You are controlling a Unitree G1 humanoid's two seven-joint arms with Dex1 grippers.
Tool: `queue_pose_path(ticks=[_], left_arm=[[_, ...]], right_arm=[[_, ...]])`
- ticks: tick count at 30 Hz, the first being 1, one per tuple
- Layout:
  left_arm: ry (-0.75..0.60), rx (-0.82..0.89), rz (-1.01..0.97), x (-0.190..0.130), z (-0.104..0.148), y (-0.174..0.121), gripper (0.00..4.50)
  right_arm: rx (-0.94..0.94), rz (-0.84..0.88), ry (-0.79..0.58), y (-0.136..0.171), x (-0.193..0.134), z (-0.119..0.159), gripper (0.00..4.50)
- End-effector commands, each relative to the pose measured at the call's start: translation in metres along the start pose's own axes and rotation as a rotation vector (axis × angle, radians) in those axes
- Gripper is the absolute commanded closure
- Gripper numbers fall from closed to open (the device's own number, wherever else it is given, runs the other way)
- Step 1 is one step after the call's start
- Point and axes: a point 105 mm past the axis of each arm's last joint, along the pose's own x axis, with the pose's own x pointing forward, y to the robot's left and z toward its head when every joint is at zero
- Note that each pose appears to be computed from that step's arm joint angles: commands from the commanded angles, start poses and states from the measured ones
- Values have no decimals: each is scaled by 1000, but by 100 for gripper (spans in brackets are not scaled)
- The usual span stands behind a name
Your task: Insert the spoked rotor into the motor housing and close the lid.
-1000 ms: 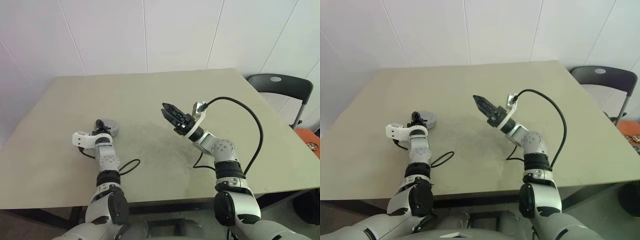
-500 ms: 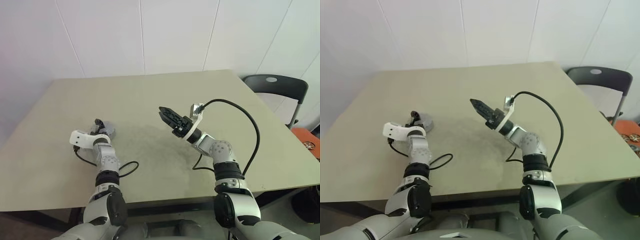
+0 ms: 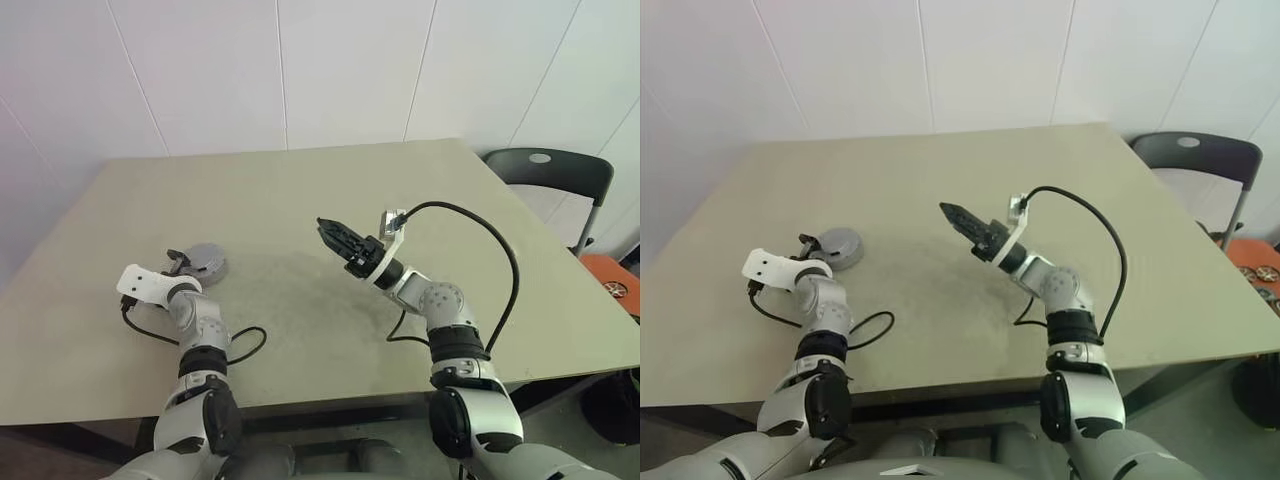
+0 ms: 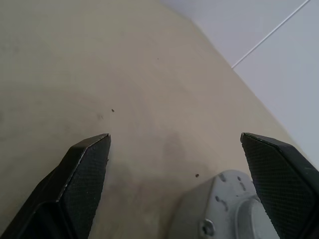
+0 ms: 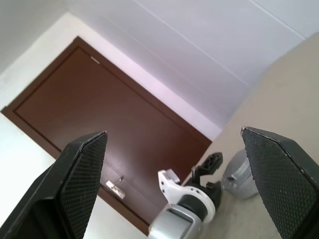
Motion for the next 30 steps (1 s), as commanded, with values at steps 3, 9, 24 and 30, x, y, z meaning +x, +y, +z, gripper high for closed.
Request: queue_pose_path(ticks=[3,9,24,30], left_arm=[[-113,77,-246,-6,24,-36,3],[-157,206,-652,-36,33,-76,3],[41,551,-1428,-124,0,-103,3],[83,559,-1521,-137,4,-103,3]], right_arm=[[-190,-25,33,10,1,13,0],[-415,-152,49,6,-20,31,0],[-872,-328,104,-7,-60,56,0],[-951,-292,168,-3,-71,45,0]])
